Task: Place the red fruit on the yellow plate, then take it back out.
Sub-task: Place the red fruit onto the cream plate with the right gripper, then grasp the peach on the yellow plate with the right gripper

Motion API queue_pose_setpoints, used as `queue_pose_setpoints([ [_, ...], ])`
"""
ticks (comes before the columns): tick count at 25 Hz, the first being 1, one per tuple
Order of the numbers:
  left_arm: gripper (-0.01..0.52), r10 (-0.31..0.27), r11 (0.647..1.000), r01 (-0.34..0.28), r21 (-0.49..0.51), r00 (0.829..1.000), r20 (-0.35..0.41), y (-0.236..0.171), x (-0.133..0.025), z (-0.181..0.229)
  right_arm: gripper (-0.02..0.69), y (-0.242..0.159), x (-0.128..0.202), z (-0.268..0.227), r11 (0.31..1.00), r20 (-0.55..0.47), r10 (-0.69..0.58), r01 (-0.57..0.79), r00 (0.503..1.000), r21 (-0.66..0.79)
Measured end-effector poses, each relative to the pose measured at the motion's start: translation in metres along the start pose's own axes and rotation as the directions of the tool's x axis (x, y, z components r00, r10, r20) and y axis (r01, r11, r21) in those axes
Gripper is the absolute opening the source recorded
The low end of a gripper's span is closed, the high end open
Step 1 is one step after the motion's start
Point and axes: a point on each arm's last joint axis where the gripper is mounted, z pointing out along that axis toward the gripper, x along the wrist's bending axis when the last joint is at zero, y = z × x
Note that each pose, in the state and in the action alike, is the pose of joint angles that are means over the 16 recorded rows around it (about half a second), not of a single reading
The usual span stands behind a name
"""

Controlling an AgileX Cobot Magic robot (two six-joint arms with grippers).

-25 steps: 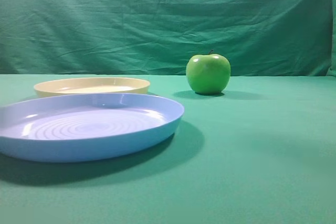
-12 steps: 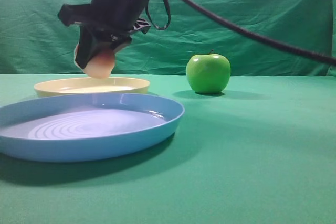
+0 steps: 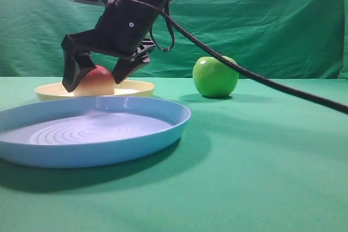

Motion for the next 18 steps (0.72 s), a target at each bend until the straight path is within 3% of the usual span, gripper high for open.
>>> queue_pose_setpoints([
  [11, 0.0, 0.0, 1.0, 0.0, 0.0, 1.0, 0.0, 0.0, 0.0, 0.0, 0.055, 0.039, 0.014, -0.147, 0.997, -0.041, 0.078, -0.078, 0.996, -0.002],
  [14, 0.0, 0.0, 1.0, 0.0, 0.0, 1.0, 0.0, 0.0, 0.0, 0.0, 0.009, 0.044, 0.023, -0.189, 0.993, -0.047, 0.116, -0.117, 0.992, -0.016],
  [18, 0.0, 0.0, 1.0, 0.0, 0.0, 1.0, 0.0, 0.0, 0.0, 0.0, 0.0, 0.046, 0.038, -0.238, 0.986, -0.055, 0.158, -0.16, 0.986, -0.035],
])
